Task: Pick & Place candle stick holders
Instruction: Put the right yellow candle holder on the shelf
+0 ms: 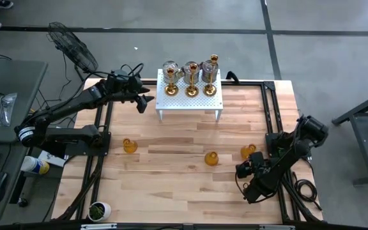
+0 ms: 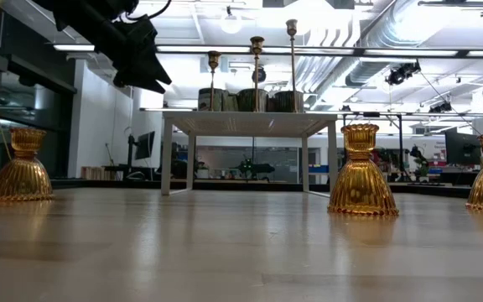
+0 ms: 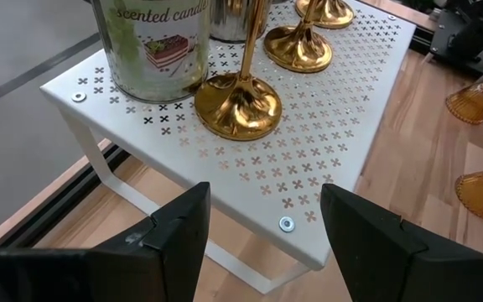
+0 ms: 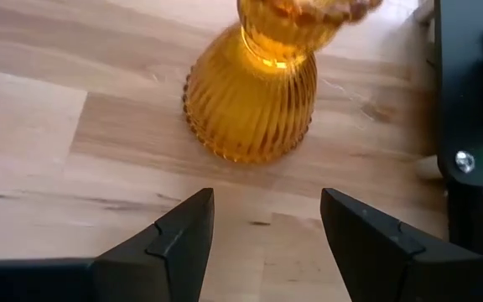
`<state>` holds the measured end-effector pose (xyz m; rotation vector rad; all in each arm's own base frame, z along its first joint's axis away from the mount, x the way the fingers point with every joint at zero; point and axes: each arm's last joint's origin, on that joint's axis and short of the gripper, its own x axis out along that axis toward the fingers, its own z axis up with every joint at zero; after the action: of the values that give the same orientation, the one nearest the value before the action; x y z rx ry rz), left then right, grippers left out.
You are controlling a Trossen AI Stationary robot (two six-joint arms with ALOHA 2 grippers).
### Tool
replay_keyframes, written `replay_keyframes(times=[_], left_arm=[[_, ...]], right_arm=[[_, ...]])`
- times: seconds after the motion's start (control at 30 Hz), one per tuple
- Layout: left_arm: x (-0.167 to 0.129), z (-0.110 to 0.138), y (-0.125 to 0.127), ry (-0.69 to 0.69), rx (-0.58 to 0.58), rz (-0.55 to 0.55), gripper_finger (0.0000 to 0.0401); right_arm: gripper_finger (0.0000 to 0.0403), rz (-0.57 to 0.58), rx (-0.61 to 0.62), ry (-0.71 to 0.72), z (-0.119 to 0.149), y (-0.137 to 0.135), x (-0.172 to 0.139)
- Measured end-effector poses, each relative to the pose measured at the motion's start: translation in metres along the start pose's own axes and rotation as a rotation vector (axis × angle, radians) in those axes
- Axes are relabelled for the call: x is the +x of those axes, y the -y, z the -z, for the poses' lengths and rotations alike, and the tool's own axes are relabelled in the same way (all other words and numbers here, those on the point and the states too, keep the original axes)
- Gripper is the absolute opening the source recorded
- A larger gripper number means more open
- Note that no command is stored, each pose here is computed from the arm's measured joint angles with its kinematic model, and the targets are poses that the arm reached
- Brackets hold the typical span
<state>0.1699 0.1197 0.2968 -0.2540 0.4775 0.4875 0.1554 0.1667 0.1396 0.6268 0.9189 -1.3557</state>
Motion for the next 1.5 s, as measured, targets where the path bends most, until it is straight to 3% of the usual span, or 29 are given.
replay_keyframes(times=[0.67, 1.2, 1.33, 1.5], left_arm=[[0.000, 0.003, 0.000, -0.027, -0.004, -0.002, 0.0223], [0.000, 0.003, 0.000, -0.027, 0.001, -0.002, 0.0223], [0.000, 0.003, 0.000, -0.027, 0.019, -0.002, 0.0223], [0.000, 0.003, 0.000, -0.027, 0.019, -0.002, 0.0223]], right_arm=[[0.0211, 0.081, 0.015, 0.113, -0.022, -0.003, 0.006], [0.0211, 0.079, 0.059, 0.151, -0.035, -0.012, 0.011], [0.0193, 0.079, 0.059, 0.151, -0.035, -0.012, 0.011], [0.0142, 0.078, 0.059, 0.149, -0.034, -0.012, 0.011]])
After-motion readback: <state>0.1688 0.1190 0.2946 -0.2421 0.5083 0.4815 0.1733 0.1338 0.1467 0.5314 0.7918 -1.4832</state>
